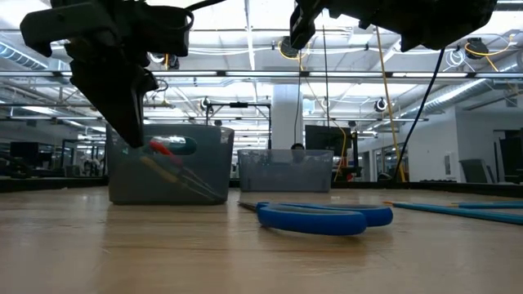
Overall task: Pick & Place Paint Supplies
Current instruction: Adjust the bottom black bin, then put the blue scissors into the bottom black bin
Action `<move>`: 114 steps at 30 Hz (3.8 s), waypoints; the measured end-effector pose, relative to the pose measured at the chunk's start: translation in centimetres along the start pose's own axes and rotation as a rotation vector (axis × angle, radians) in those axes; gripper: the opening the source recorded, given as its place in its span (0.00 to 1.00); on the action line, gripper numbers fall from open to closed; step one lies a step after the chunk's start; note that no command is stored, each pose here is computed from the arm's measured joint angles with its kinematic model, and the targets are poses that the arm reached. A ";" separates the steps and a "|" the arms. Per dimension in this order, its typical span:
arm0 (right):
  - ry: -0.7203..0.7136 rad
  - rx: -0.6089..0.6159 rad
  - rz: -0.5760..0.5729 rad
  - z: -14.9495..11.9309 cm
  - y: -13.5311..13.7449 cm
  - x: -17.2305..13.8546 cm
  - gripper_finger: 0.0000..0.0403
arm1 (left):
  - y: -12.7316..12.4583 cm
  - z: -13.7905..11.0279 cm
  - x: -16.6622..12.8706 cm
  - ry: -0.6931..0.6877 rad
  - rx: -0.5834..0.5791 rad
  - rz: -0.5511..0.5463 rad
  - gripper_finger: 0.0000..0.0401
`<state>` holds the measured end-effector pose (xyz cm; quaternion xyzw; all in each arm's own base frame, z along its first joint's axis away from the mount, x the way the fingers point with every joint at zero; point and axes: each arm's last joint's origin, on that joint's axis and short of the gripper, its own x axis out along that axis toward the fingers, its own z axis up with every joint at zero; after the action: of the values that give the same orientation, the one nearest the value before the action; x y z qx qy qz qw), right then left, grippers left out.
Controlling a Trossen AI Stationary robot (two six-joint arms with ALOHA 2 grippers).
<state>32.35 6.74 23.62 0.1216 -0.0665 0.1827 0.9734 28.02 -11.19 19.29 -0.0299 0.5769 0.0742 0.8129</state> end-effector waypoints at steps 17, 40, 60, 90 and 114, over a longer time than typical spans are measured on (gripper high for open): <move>0.000 0.000 0.000 0.0 0.0 0.0 0.02 | -0.1 -0.7 -0.1 0.049 -0.033 0.027 0.15; 0.004 -0.048 -0.001 0.0 0.0 0.0 0.02 | 0.4 -2.1 -0.3 0.238 0.036 0.014 0.44; 0.061 -0.137 -0.009 -0.9 2.6 0.6 0.26 | -0.7 1.0 -3.3 0.107 0.071 -0.060 0.44; 1.135 -0.051 -0.448 -11.4 6.0 2.9 0.49 | 0.3 -3.2 -9.4 -0.619 0.015 0.005 0.44; 1.078 -0.296 -0.814 -6.9 1.8 1.2 0.43 | 0.5 -3.2 -9.1 -0.606 0.015 -0.002 0.44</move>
<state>33.39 10.57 17.57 -0.1050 0.4533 -0.1730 0.8681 22.03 -11.95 26.83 -0.0007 0.3084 0.0748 0.9483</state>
